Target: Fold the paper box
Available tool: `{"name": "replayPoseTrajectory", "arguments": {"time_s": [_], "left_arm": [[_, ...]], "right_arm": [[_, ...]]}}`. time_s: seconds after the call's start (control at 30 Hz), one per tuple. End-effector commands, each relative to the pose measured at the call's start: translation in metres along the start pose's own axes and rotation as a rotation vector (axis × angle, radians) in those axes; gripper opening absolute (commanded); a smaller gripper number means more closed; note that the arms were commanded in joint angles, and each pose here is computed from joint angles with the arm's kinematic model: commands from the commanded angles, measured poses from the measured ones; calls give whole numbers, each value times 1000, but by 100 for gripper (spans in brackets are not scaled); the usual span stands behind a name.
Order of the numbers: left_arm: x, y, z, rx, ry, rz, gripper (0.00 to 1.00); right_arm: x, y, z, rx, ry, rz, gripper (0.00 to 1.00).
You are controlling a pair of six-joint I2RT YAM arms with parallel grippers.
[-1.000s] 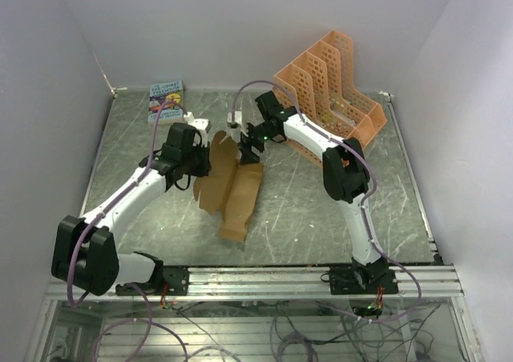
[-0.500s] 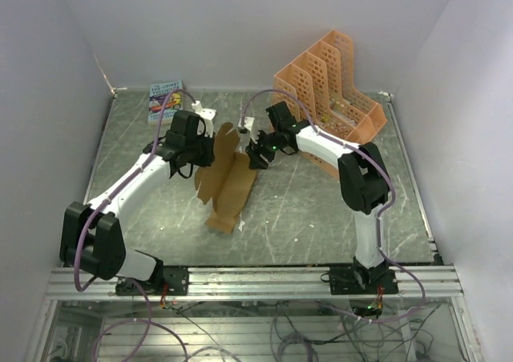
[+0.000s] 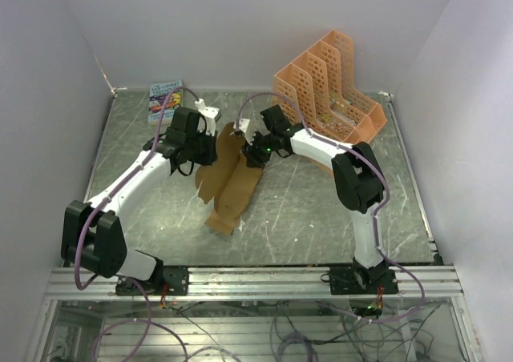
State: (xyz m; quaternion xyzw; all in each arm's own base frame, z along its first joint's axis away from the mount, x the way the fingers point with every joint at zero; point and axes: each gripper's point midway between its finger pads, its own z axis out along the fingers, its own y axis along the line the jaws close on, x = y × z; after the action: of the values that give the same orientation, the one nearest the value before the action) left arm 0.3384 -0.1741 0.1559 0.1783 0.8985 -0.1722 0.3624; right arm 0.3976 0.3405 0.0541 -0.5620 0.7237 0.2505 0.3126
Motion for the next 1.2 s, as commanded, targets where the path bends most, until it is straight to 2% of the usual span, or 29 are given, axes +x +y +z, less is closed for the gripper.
{"name": "replayPoseTrajectory", "arguments": {"time_s": [0.0,0.13,0.6,0.77,0.9,0.93,1.07,1.17], "left_arm": [[-14,-5,-2,34,-22,13,10],[-20,-7,-3,42,-36,9,11],[-27,-14,-2,78,-43,-16,11],[-26,-14,-3,75,-41,-15,11],[-24,-12,-3,67,-35,-10,11],[-24,-12,-3,64,-33,-8,11],[-22,-9,-3,53,-27,6,11],[-24,-9,-4,56,-28,15,11]], "right_arm": [[7,-3,2,42,29,-20,42],[6,-2,6,59,35,-29,36],[10,-8,7,268,78,-91,1],[10,-11,7,299,86,-70,0],[0,-1,4,251,44,-49,34],[-5,1,1,237,28,-44,39],[-29,4,-20,199,-59,-18,48],[-34,-1,-31,207,-79,-4,49]]}}
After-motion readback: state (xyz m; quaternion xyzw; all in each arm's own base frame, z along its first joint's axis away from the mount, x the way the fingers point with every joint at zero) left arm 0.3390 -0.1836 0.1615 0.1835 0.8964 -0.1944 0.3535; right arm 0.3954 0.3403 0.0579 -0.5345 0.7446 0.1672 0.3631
